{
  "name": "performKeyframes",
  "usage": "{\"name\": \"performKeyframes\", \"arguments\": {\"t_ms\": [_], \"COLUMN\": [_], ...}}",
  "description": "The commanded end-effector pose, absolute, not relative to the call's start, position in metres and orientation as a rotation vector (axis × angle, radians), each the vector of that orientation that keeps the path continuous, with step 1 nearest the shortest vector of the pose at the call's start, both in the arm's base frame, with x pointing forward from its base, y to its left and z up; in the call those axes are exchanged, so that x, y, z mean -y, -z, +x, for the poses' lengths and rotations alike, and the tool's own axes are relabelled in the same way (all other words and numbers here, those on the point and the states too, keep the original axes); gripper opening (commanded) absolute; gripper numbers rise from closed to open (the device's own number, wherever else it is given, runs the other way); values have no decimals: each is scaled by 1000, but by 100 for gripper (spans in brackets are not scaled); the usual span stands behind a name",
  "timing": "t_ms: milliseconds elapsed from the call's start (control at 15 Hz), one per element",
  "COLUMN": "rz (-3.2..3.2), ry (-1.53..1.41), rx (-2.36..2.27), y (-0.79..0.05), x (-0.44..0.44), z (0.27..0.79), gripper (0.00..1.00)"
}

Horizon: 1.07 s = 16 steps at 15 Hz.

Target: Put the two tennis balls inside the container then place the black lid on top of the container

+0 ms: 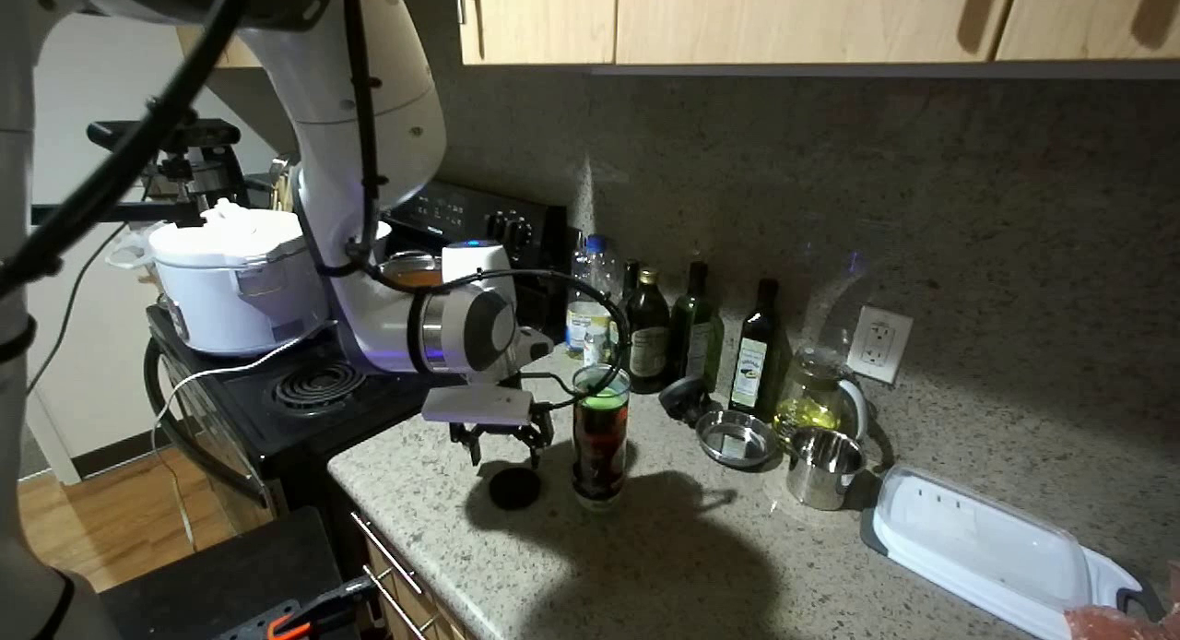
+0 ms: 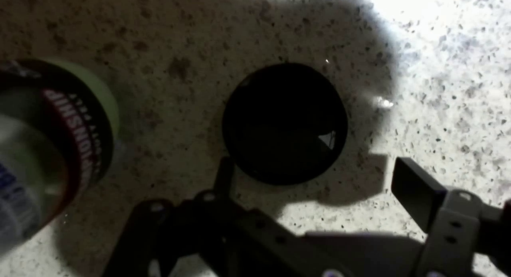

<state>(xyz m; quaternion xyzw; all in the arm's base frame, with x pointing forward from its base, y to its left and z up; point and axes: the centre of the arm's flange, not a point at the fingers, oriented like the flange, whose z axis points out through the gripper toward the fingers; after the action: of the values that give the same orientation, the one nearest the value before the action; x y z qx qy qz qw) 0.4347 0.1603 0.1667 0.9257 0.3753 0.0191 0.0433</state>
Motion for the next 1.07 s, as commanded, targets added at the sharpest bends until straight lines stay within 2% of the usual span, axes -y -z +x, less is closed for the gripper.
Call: {"name": "performKeyframes", "arguments": {"t_ms": [0,1000], "rz": [2860,2878], "ry": [-24,-31], "rx": [-1115,-1088], "y": [-169,-150], "x": [-147,-146], "z": [429,421], "gripper": [100,100]}}
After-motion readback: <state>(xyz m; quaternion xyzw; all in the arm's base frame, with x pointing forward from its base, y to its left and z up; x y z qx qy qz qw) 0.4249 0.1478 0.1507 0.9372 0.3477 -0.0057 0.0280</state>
